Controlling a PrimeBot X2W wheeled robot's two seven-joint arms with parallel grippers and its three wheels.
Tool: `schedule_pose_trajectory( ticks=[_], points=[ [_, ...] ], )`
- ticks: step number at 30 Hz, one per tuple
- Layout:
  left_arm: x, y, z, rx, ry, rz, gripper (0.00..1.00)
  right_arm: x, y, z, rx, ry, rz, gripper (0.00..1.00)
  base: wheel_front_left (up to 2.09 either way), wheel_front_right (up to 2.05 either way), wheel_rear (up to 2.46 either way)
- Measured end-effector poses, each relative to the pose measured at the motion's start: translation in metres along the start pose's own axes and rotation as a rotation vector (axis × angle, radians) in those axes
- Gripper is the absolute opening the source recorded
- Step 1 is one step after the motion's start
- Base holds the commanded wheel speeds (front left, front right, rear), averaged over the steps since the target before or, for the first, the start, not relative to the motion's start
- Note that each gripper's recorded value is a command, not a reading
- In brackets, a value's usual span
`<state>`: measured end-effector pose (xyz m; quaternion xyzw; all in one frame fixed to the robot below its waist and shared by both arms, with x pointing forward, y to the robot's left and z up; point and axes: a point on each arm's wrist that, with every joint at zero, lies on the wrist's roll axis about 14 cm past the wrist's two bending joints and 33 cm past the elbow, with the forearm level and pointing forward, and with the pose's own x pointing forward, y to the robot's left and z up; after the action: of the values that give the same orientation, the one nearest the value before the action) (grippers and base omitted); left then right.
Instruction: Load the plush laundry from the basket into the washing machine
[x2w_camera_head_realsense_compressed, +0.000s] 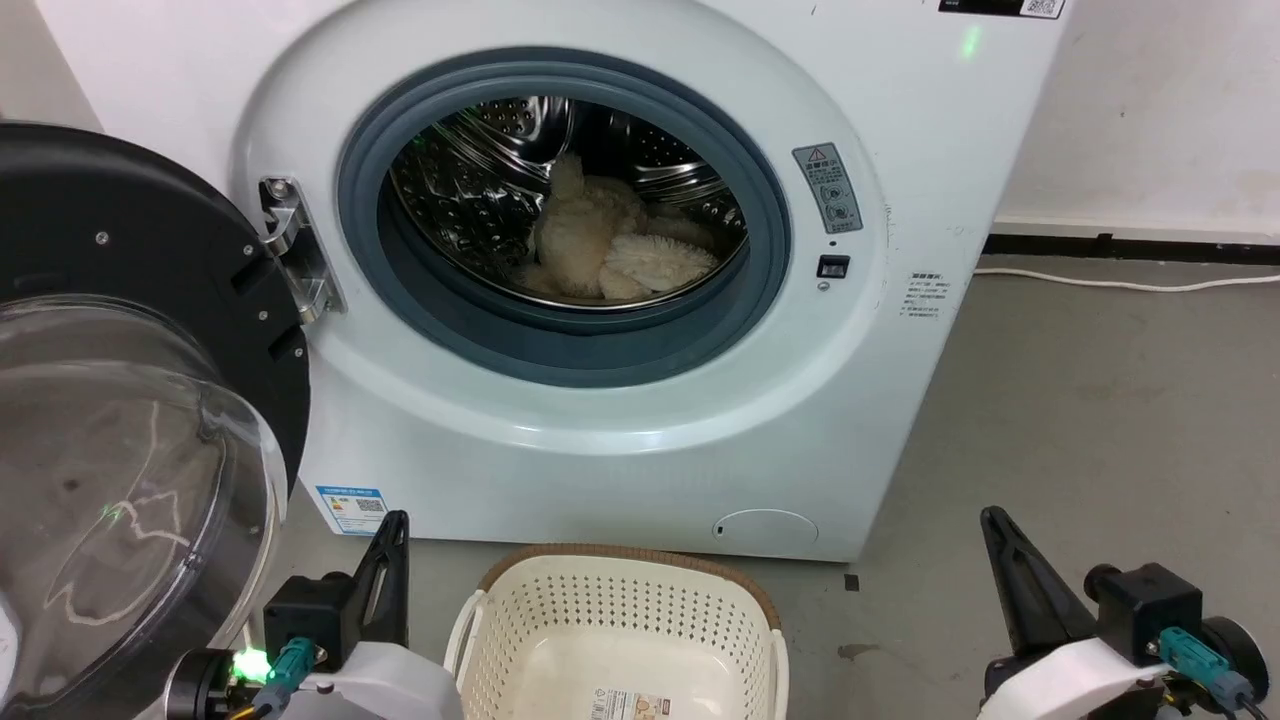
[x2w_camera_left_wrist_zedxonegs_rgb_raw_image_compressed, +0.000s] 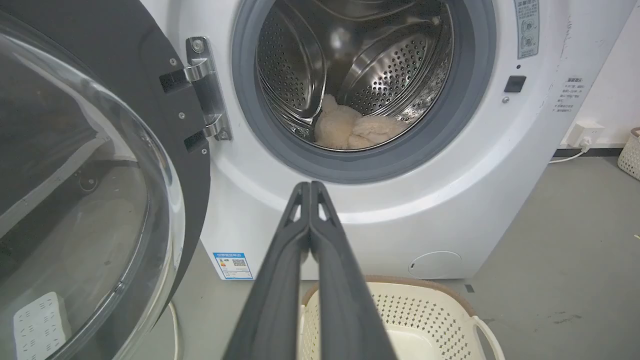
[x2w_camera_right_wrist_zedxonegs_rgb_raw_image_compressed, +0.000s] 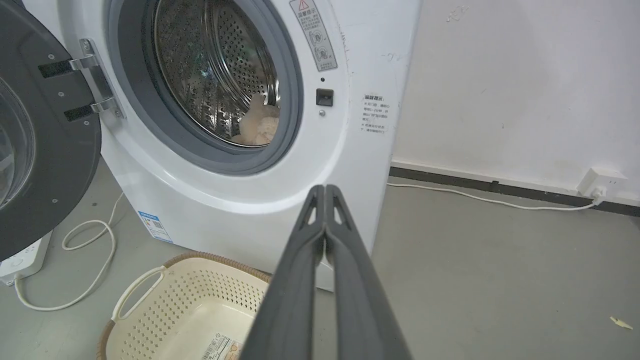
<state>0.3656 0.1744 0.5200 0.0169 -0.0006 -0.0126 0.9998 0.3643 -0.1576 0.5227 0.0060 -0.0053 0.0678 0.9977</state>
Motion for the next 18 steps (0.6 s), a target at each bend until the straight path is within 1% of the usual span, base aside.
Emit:
schedule_pose_trajectory(
  ticks=[18],
  points=[
    [0.0032, 0.0021, 0.0007, 0.009, 0.019, 0.017, 0.0, 0.0033, -0.0021, -0.0015, -0.043, 0.03, -0.004, 0.0, 0.0, 0.0, 0.0]
  ],
)
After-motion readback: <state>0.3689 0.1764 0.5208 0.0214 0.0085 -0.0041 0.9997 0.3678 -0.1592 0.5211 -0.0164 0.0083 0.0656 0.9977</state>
